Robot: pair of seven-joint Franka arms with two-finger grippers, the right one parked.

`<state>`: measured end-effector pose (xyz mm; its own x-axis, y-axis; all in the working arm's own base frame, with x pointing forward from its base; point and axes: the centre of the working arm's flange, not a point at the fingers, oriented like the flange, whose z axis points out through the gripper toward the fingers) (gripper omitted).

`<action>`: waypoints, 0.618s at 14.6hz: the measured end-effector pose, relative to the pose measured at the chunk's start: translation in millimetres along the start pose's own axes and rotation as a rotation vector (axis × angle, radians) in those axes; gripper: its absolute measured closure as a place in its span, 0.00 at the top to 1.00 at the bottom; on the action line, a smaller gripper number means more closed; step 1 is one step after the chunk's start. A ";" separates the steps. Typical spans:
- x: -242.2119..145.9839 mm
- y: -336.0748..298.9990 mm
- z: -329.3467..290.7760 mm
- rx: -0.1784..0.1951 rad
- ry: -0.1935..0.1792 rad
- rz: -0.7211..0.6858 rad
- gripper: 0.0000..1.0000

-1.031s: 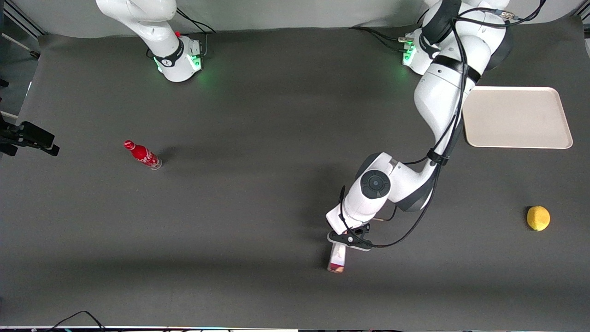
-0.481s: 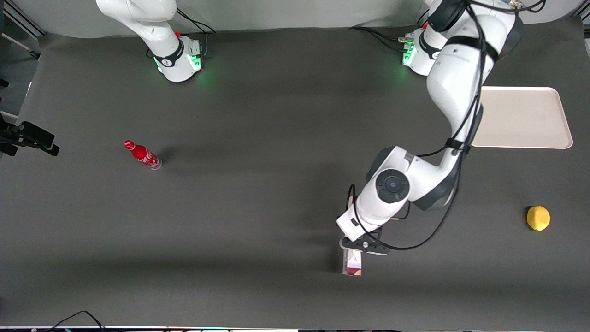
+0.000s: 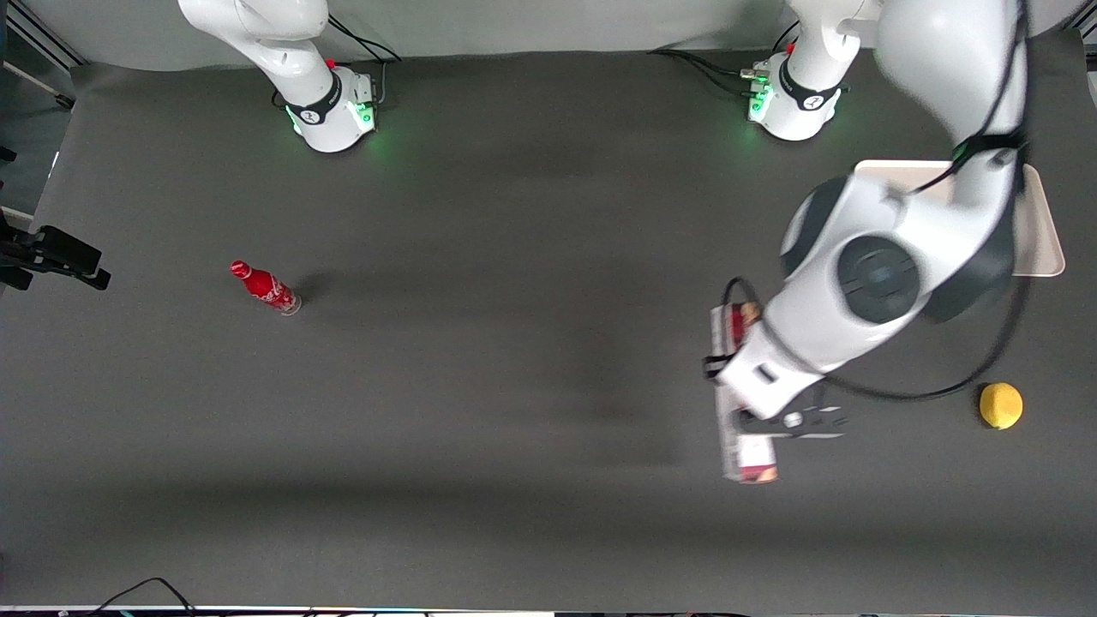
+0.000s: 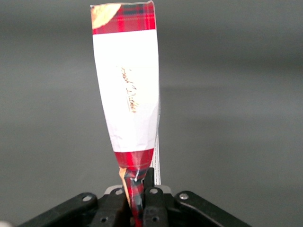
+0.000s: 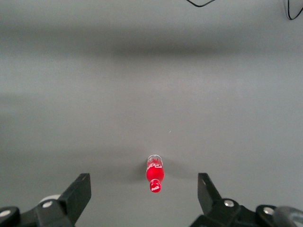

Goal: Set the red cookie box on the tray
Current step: 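Carry the upright box with the left gripper over the white tray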

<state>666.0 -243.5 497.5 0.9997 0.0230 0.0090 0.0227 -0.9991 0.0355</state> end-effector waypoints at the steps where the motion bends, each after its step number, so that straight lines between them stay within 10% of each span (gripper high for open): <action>1: -7.6 -26.4 -31.8 0.011 -0.016 -0.016 0.10; 9: -87.1 -274.1 -170.4 0.071 -0.180 -0.007 0.10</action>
<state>571.1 34.3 657.2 0.9850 0.0296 -0.1698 0.0239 -0.9991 -0.0356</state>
